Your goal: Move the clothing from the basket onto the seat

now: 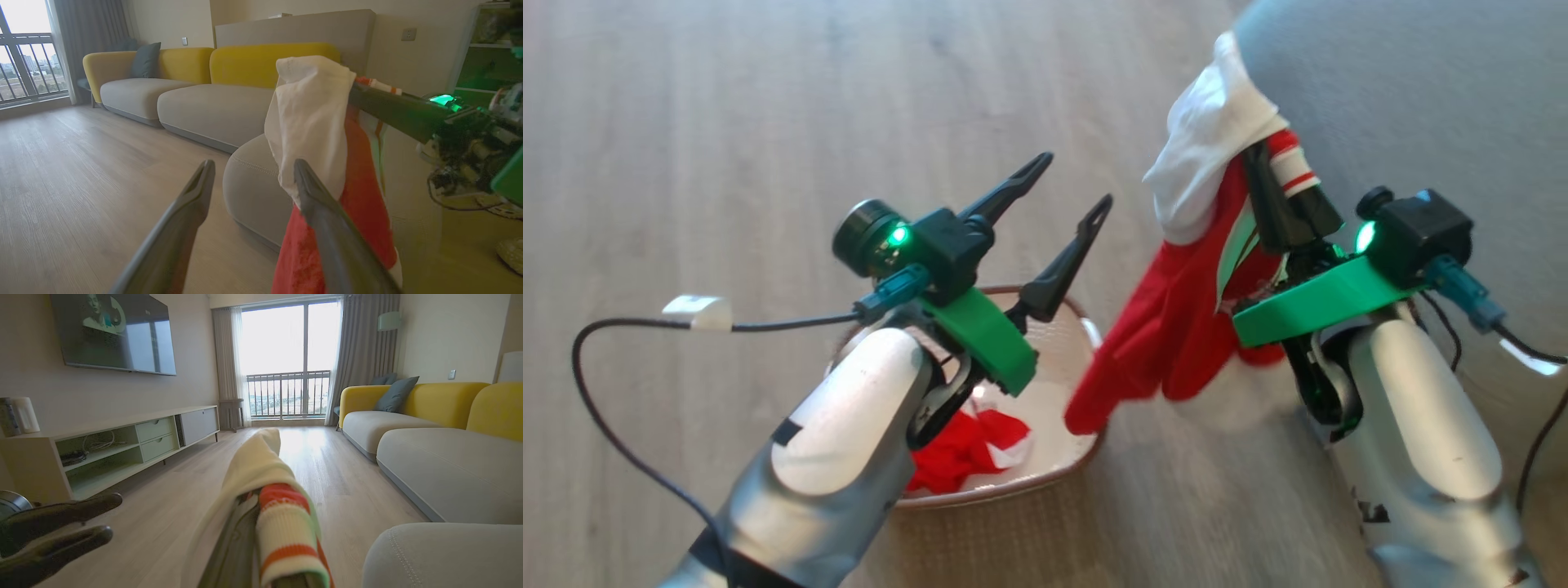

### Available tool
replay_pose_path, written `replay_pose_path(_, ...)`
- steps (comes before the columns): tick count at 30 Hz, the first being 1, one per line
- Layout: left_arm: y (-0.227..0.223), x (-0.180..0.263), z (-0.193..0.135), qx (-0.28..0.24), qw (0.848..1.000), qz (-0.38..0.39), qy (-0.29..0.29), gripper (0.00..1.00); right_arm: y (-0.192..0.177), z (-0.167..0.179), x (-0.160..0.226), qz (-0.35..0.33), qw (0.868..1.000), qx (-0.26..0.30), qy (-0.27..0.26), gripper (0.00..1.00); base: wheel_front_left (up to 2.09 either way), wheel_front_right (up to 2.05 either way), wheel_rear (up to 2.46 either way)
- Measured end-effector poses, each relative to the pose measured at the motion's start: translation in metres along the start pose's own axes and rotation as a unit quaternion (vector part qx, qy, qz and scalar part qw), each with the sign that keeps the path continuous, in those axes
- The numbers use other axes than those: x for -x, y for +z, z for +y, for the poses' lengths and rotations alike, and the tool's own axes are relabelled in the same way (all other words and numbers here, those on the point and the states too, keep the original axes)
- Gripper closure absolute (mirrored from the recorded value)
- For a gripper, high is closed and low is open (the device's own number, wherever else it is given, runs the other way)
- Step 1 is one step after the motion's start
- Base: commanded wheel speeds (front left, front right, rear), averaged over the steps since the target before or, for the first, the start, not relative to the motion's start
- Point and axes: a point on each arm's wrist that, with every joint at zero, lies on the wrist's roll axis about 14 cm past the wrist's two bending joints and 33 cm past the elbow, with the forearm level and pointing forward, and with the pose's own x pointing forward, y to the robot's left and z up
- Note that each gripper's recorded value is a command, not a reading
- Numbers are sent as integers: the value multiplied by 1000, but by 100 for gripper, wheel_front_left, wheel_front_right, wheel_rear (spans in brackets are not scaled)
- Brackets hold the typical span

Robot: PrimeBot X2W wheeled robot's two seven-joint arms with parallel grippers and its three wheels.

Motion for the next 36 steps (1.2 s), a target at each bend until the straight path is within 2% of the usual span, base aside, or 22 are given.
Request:
replay_pose_path(12,-39,-30,-45,41,996,19,-82,0,32,-65,44,-16,994,48,-94,100,0,0,0)
replay_pose_path(21,-54,-41,-88,67,986,24,-149,0,44,-109,96,-14,980,72,-184,100,0,0,0)
replay_pose_path(28,-53,-43,-90,77,984,15,-161,0,45,-121,119,-8,972,89,-217,100,0,0,0)
replay_pose_path(32,-52,-41,-76,78,985,4,-152,0,39,-118,117,4,972,104,-212,100,0,0,0)
replay_pose_path(36,-64,-33,-64,88,985,10,-145,0,32,-117,105,24,969,145,-196,100,0,0,0)
